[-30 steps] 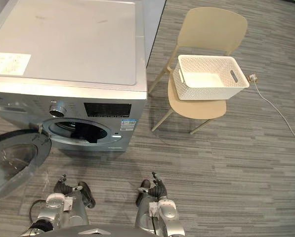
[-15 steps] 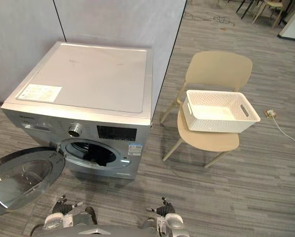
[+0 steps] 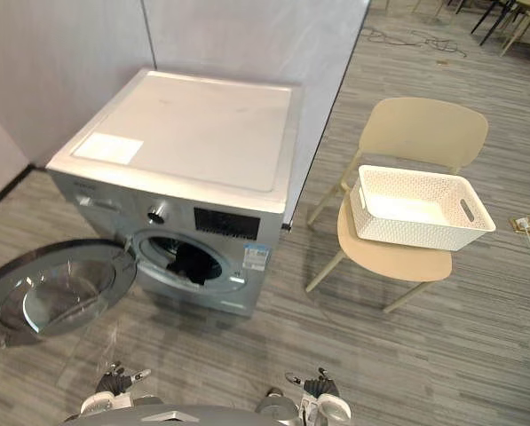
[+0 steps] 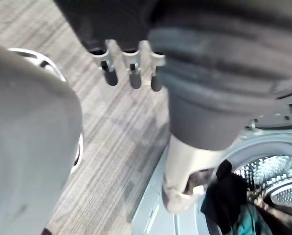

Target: Pick up the laundry basket with both hands and put the clothes into the washing machine.

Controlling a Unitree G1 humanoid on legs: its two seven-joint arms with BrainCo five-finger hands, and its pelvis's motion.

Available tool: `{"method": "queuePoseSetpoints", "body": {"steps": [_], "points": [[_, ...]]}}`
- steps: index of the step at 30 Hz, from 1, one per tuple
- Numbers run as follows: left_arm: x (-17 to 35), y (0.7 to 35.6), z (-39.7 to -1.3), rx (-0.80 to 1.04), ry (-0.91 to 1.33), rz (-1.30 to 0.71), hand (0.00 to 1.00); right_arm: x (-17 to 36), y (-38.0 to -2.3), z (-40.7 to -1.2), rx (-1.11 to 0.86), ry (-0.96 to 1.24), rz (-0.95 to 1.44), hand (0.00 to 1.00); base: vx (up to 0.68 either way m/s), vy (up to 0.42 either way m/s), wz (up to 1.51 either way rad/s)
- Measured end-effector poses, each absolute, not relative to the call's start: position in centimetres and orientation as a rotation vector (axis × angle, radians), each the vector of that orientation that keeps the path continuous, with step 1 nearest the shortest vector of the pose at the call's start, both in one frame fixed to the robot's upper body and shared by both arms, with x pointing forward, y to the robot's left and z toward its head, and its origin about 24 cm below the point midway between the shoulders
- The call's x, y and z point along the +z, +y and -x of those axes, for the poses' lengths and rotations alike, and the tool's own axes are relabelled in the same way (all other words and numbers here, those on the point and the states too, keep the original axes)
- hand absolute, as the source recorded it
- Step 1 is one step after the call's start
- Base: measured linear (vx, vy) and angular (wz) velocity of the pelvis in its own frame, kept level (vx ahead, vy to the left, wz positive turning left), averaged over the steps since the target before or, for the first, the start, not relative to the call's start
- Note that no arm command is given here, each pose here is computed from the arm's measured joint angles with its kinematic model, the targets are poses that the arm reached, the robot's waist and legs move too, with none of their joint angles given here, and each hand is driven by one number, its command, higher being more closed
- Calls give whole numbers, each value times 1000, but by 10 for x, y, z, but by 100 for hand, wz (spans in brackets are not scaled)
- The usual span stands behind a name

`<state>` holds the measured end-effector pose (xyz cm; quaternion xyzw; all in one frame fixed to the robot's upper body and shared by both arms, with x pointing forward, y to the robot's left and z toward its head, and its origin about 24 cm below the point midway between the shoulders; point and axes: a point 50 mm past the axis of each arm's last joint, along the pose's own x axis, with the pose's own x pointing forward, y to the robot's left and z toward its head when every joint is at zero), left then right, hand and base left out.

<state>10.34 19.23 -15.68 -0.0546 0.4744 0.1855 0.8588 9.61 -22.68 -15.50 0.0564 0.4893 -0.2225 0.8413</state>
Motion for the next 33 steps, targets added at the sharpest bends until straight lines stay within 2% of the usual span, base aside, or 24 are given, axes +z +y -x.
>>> {"method": "queuePoseSetpoints", "body": {"steps": [2, 7, 11, 16, 19, 23, 26, 30, 33], "points": [[-155, 193, -109, 378, 981, 104, 0, -156, -228, -92, -507, 1036, -160, 0, -177, 171, 20], [-116, 162, -170, 172, 689, 78, 0, -157, -231, -78, -558, 1036, -202, 0, -165, 83, 1], [-99, 150, -186, 108, 584, 141, 0, -141, -228, -94, -477, 916, -140, 0, -213, -62, -74], [-103, 149, -179, 111, 606, 151, 0, -129, -222, -107, -441, 827, -133, 0, -117, -87, -66], [-108, 163, -170, 128, 646, 106, 0, -136, -207, -103, -417, 870, -140, 0, 11, -72, -60], [-107, 162, -173, 109, 645, 117, 0, -129, -200, -136, -342, 822, -106, 0, -1, -12, -70], [-109, 177, -168, 138, 664, 95, 0, -124, -189, -150, -270, 786, -94, 0, 63, -68, -50], [-111, 174, -164, 145, 676, 110, 0, -113, -186, -172, -208, 717, -77, 0, -46, -38, -59], [-117, 179, -158, 181, 711, 127, 0, -118, -171, -164, -165, 749, -87, 0, -56, -196, -11]]}}
